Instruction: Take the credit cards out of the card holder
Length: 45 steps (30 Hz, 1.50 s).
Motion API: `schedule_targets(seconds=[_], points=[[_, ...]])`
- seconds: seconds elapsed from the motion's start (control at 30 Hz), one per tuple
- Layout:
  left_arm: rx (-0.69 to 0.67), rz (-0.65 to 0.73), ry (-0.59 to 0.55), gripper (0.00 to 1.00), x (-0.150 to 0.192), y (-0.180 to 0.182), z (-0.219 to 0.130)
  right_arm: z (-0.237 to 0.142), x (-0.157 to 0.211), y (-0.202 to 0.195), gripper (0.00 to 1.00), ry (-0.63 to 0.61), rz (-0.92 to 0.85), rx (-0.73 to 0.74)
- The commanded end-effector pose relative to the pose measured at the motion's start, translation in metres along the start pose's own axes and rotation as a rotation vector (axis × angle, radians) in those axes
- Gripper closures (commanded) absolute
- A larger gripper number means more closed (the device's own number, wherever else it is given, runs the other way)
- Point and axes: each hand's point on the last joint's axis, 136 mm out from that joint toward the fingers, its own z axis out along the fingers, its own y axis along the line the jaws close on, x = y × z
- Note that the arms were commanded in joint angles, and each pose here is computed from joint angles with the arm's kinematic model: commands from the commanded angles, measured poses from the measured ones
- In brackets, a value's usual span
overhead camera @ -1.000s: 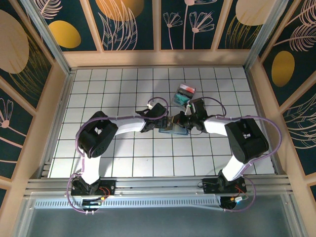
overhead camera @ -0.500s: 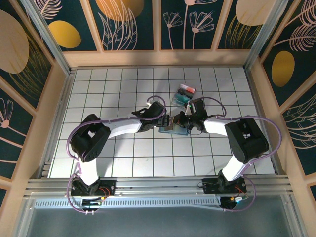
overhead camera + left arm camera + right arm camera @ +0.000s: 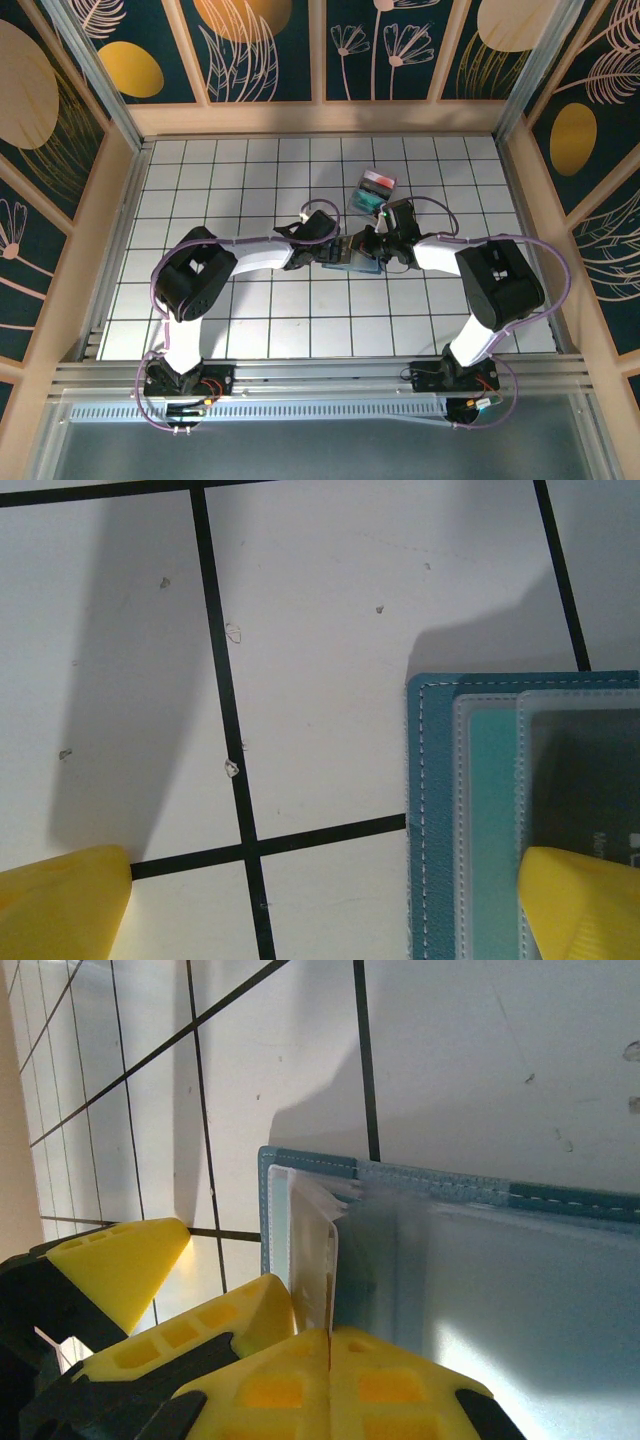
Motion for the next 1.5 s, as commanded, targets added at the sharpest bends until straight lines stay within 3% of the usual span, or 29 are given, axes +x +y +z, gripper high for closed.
schedule_targets(seconds=[0.0,0.5,0.9,1.2,1.47], points=[[-0.106,0.056,0.096,0.01,0.030,0.023,0.013,-0.006,-0.010,0.004,0.94,-0.031,-0.020,0.006],[-0.153,0.057,0.114,0.01,0.039,0.034,0.017,-0.024,-0.021,-0.013,0.92,-0.077,-0.024,0.090],[-0.161,0.051,0.118,0.01,0.041,0.035,0.018,-0.022,-0.017,0.011,0.88,-0.053,-0.004,-0.068],[-0.156,0.047,0.122,0.01,0.041,0.034,0.020,-0.024,-0.017,0.015,0.89,-0.049,0.002,-0.102],[-0.152,0.041,0.129,0.01,0.043,0.033,0.021,-0.025,-0.014,-0.010,0.87,-0.076,0.034,0.021]])
